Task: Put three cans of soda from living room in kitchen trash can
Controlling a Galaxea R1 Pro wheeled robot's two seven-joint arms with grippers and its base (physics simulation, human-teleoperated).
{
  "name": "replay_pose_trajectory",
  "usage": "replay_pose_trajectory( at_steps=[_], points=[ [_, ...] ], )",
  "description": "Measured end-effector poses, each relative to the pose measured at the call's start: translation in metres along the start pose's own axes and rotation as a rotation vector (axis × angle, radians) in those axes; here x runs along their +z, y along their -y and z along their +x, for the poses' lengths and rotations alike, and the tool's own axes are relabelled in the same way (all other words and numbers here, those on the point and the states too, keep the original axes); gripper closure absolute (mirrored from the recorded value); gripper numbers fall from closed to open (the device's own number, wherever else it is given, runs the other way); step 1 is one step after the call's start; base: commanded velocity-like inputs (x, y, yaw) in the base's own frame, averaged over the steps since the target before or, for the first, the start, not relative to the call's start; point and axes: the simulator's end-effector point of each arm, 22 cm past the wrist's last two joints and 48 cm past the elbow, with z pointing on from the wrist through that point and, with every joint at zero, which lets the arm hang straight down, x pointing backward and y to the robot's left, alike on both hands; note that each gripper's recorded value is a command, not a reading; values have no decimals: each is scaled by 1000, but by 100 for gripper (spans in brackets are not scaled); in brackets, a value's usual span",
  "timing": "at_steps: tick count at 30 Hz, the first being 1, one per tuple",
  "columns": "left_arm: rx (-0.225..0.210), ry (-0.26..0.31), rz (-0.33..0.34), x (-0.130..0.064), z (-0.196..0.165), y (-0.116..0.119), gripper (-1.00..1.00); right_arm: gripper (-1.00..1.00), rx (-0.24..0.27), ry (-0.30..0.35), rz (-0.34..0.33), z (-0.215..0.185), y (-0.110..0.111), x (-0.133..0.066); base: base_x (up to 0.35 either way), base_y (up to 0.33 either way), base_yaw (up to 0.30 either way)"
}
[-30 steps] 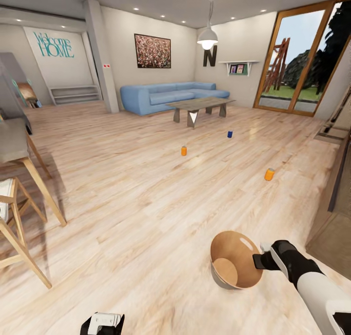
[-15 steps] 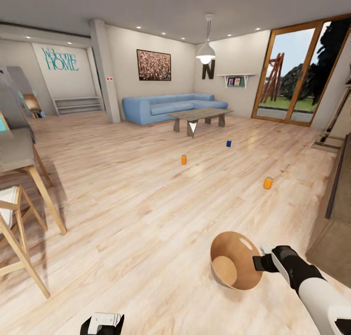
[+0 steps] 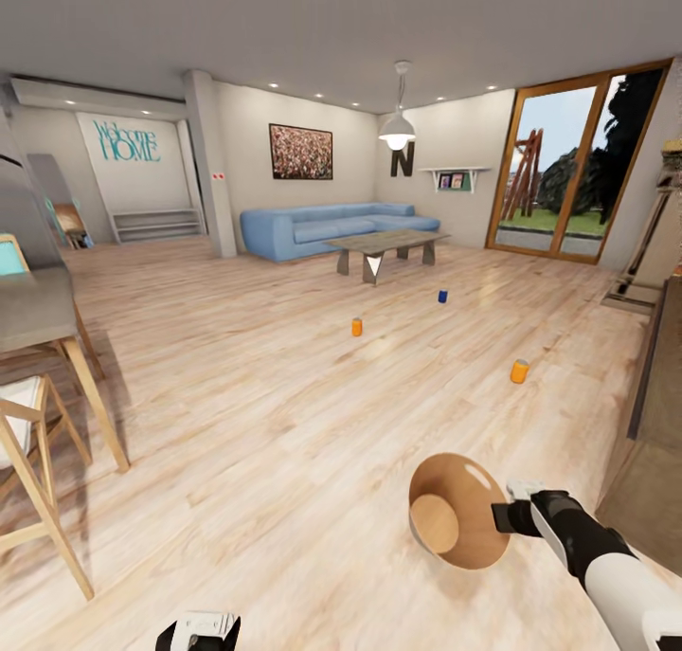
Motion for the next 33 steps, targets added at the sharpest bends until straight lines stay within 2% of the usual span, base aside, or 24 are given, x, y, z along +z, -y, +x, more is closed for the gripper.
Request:
replay_pose_trajectory(
  at_steps=[3, 8, 15, 17, 21, 27, 31, 33],
  points=[
    [-1, 11, -1, -1, -5, 0, -100, 100, -2, 28, -1, -7, 1, -5, 0, 0, 0],
    [-6, -39, -2, -4, -9, -1, -100, 100, -13, 46, -7, -11, -3, -10, 0, 0, 0],
    [-7, -71, 24, 16, -57, -1, -100, 100, -38, 49, -40, -19, -12, -20, 0, 0, 0],
    [-7, -70, 37, 21, -74, 1, -100, 100, -33, 73, -69, -26, -18, -24, 0, 0, 0],
    [-8, -79, 48, 28, -102, 3, -100, 100, -55, 103, -84, -36, -21, -31, 0, 0, 0],
    [-12, -84, 54, 28, -122, 3, -100, 100, -57, 118, -93, -49, -24, -41, 0, 0, 0],
    [-11, -83, 66, 24, -132, 4, -100, 100, -70, 166, -95, -53, -23, -46, 0, 0, 0],
    [-11, -82, 74, 23, -136, 5, -100, 100, -83, 166, -92, -49, -22, -47, 0, 0, 0]
  ],
)
